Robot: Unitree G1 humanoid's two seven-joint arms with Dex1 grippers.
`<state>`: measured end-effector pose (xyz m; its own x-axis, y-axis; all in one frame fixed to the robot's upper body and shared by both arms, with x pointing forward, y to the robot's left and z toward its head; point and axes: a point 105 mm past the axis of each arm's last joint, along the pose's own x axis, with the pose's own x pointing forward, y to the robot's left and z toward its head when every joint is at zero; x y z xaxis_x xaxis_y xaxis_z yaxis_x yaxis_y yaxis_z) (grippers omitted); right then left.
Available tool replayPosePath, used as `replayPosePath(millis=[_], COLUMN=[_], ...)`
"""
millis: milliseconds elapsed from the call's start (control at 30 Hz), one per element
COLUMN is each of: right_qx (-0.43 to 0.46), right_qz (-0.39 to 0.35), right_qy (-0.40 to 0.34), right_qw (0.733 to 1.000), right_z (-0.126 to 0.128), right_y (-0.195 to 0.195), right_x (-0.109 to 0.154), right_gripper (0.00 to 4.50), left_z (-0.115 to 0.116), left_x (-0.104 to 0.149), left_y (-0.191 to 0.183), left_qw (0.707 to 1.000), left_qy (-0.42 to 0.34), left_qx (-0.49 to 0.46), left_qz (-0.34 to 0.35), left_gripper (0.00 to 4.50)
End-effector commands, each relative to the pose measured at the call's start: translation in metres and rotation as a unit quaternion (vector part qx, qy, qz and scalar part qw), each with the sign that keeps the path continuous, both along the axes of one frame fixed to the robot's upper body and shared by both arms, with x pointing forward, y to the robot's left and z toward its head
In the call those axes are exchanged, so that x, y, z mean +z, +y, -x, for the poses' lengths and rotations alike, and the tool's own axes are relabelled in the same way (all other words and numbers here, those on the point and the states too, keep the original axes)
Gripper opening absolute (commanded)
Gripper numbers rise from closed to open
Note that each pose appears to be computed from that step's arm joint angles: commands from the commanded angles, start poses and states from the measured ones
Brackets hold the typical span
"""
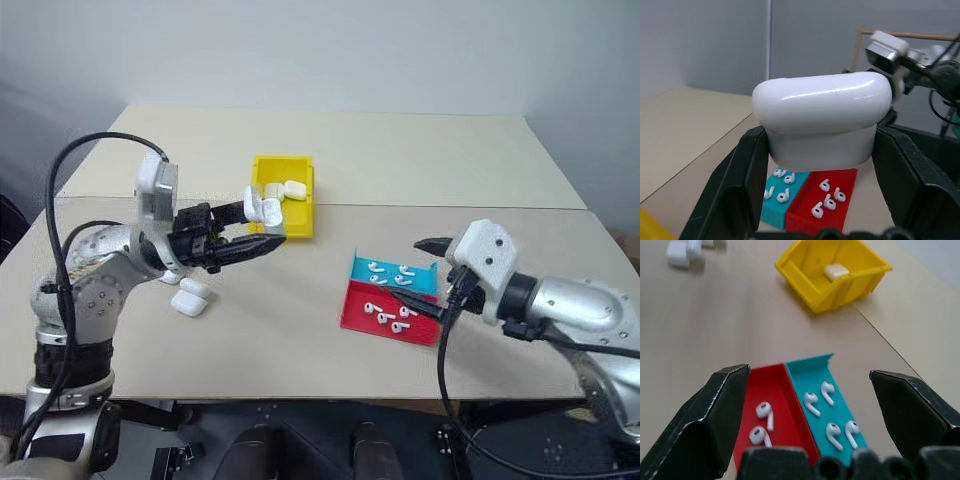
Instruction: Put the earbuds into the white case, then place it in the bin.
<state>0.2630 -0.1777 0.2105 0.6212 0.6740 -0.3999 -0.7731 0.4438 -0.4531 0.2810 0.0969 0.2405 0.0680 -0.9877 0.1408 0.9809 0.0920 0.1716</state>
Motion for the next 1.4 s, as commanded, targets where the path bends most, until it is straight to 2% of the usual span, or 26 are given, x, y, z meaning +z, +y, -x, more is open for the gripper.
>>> replayPosePath(millis=[33,200,500,600,667,933,1033,1100,1400], right_qx=[0.032,0.079,0.153,0.172,0.172,0.184,0.191,0.191,0.201], right_qz=[0.085,0.14,0.229,0.25,0.257,0.266,0.276,0.276,0.288], right_qy=[0.038,0.085,0.143,0.149,0.143,0.143,0.144,0.135,0.141], right_qw=[0.995,0.983,0.951,0.941,0.94,0.935,0.931,0.932,0.925], right_z=[-0.001,-0.011,-0.02,-0.023,-0.027,-0.032,-0.033,-0.035,-0.036], right_y=[-0.001,0.007,0.012,0.014,0.015,0.019,0.02,0.022,0.022], right_x=[-0.007,-0.019,-0.051,-0.06,-0.063,-0.074,-0.075,-0.074,-0.079], right_gripper=[4.5,4.5,4.5,3.94,3.36,3.36,2.79,2.14,2.14], left_z=[0.008,0.019,0.027,0.026,0.026,0.027,0.027,0.027,0.026], left_x=[0.003,0.0,-0.006,-0.007,-0.008,-0.01,-0.009,-0.009,-0.009], left_y=[-0.006,-0.019,-0.032,-0.032,-0.032,-0.035,-0.035,-0.034,-0.035], left_qw=[0.996,0.989,0.985,0.987,0.987,0.989,0.989,0.989,0.989], left_qy=[-0.061,-0.085,-0.09,-0.092,-0.094,-0.096,-0.099,-0.1,-0.102], left_qx=[-0.059,-0.124,-0.144,-0.131,-0.128,-0.112,-0.108,-0.107,-0.103], left_qz=[-0.009,0.002,0.024,0.025,0.025,0.024,0.023,0.021,0.022], left_gripper=[2.8,2.8,2.8,2.8,2.8,2.8,2.8,2.8,2.8])
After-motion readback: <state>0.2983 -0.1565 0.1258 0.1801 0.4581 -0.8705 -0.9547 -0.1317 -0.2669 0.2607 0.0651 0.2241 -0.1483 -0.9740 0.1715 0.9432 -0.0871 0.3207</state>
